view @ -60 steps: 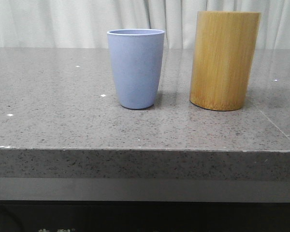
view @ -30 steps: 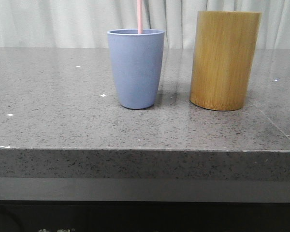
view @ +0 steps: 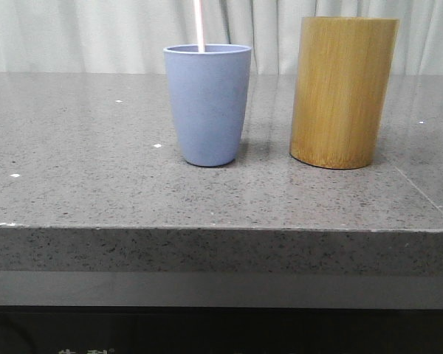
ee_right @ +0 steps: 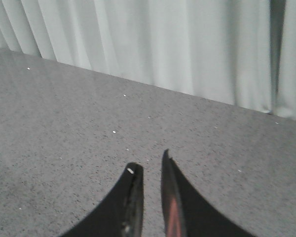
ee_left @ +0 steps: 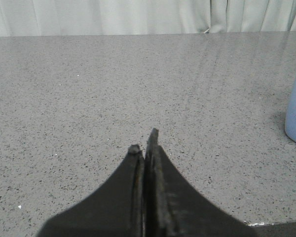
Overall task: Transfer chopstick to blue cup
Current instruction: 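Lower the pink stick into the blue cup and open the right gripper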
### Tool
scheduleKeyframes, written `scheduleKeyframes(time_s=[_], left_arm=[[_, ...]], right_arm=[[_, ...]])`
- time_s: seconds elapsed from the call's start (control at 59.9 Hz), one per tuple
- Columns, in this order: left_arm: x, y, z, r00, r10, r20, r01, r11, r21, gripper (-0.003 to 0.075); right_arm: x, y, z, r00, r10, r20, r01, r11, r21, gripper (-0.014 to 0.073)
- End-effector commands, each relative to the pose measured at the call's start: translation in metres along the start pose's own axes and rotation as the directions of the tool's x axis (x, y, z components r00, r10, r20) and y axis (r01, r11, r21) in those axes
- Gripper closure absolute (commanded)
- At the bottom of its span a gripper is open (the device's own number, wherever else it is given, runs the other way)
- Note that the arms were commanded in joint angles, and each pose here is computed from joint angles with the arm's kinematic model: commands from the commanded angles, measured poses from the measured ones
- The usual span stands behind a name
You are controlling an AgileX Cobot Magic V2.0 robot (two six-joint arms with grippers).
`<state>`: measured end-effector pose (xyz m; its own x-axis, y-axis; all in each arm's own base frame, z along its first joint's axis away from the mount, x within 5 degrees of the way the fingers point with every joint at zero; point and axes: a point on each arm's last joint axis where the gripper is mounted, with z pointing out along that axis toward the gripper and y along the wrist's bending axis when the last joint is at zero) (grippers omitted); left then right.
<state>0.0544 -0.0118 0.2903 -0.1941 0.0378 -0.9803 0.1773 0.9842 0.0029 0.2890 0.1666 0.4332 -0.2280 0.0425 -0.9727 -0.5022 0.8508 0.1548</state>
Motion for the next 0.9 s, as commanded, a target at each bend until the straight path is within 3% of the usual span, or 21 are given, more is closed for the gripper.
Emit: scheduleKeyframes(time_s=[0.0,0.184,0.467,0.634,0.884], left_arm=[[-0.017,0.001,-0.003,0.994,-0.02,0.108,0.02,1.0,-0.004,0.0739],[-0.017,0.001,-0.003,0.994,-0.02,0.108,0.02,1.0,-0.004,0.0739],[-0.017,0.001,-0.003,0.994,-0.02,0.108,0.02,1.0,-0.004,0.0739],[-0.017,0.001,-0.003,0.994,-0.02,0.108,0.02,1.0,-0.004,0.0739],[-0.017,0.001,-0.003,0.994,-0.02,0.108,0.02,1.0,-0.004,0.0739]], right_arm=[[-0.035,-0.009,-0.032,0.999,-0.019,0.047,0.017,0.999,0.035,0.0552],[-0.046,-0.048,-0.067,0.999,-0.024,-0.026,0.029,0.982,0.186,0.0675],[-0.045,-0.077,-0.126,0.995,0.0,-0.099,0.036,0.931,0.364,0.0682],[-0.016,-0.068,-0.155,0.997,-0.011,-0.08,0.041,0.923,0.383,0.0682],[0.062,-0.057,-0.194,0.999,-0.041,0.026,0.027,0.918,0.395,0.0682]])
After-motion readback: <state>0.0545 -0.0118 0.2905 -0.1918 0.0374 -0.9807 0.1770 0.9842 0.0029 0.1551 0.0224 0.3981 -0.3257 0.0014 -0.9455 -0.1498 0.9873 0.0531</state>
